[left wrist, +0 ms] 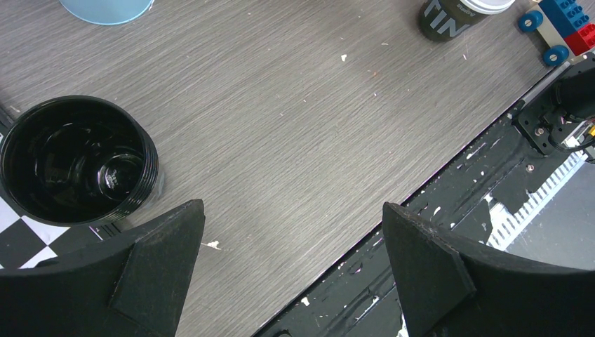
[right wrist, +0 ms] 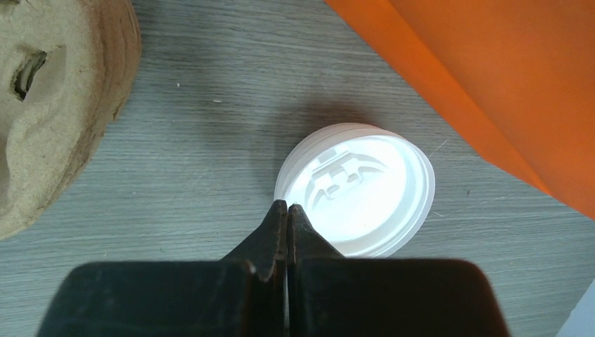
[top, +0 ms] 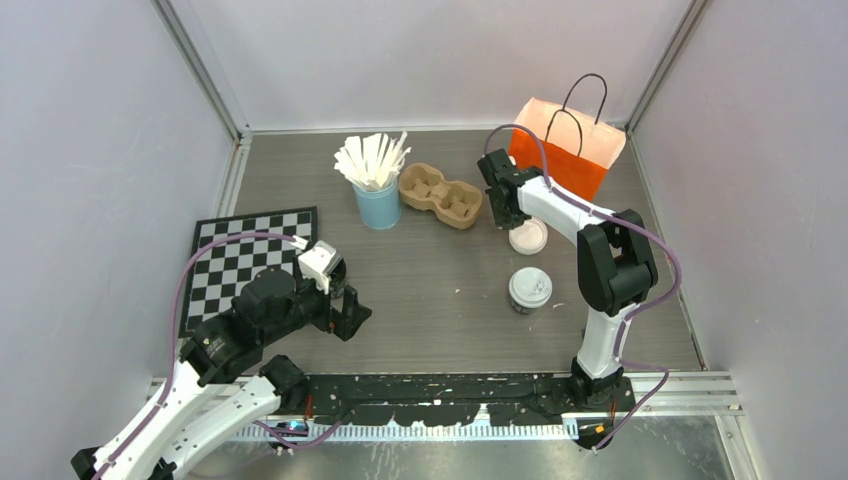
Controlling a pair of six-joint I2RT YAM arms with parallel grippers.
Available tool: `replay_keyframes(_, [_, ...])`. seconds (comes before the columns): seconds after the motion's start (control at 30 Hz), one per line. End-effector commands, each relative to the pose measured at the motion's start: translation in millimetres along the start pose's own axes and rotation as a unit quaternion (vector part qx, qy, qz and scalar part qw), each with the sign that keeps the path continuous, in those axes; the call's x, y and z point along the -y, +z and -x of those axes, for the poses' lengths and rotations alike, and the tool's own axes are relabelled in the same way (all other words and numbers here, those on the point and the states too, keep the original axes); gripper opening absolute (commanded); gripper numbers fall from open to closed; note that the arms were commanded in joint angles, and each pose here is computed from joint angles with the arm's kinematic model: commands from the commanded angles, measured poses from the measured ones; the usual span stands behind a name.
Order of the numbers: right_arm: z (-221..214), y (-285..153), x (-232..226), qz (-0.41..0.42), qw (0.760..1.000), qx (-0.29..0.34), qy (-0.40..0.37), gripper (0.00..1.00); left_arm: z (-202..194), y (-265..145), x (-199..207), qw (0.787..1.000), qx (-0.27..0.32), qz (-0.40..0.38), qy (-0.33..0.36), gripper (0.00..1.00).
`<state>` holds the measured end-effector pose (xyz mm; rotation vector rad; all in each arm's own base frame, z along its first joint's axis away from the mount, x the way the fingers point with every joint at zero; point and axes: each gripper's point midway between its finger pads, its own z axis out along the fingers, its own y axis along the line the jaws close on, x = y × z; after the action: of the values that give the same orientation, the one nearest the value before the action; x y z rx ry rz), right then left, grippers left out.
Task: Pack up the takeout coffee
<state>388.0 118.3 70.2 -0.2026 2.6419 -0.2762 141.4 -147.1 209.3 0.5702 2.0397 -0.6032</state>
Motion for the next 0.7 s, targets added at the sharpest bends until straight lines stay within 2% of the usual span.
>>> replay_keyframes(0.0, [13, -8, -3, 0.009, 1.0, 0.023, 0.005, 0.0, 8, -2, 3, 1.0, 0.016, -0.007, 0.002, 1.0])
replay_keyframes(0.1, [14, -9, -2, 0.007, 1.0, 0.026, 0.007, 0.1, 8, -2, 3, 1.0, 0.016, -0.007, 0.002, 1.0])
replay_keyframes(0.17, [15, -10, -1, 0.007, 1.0, 0.027, 0.007, 0.01, 8, -2, 3, 1.0, 0.014, -0.008, 0.002, 1.0])
replay_keyframes(0.23, [14, -9, -1, 0.005, 1.0, 0.025, 0.005, 0.0, 8, -2, 3, 1.0, 0.015, -0.008, 0.002, 1.0])
replay_keyframes(0.37, [15, -8, -3, 0.006, 1.0, 0.027, 0.011, 0.14, 8, -3, 2, 1.0, 0.017, -0.006, 0.002, 1.0])
replay_keyframes(0.47, [16, -4, -2, 0.0, 1.0, 0.028, 0.008, 0.19, 8, -3, 2, 1.0, 0.02, -0.006, 0.002, 1.0])
replay_keyframes(0.67, [13, 4, -2, -0.008, 1.0, 0.019, 0.002, 0.21, 8, -4, 2, 1.0, 0.02, -0.006, 0.002, 1.0])
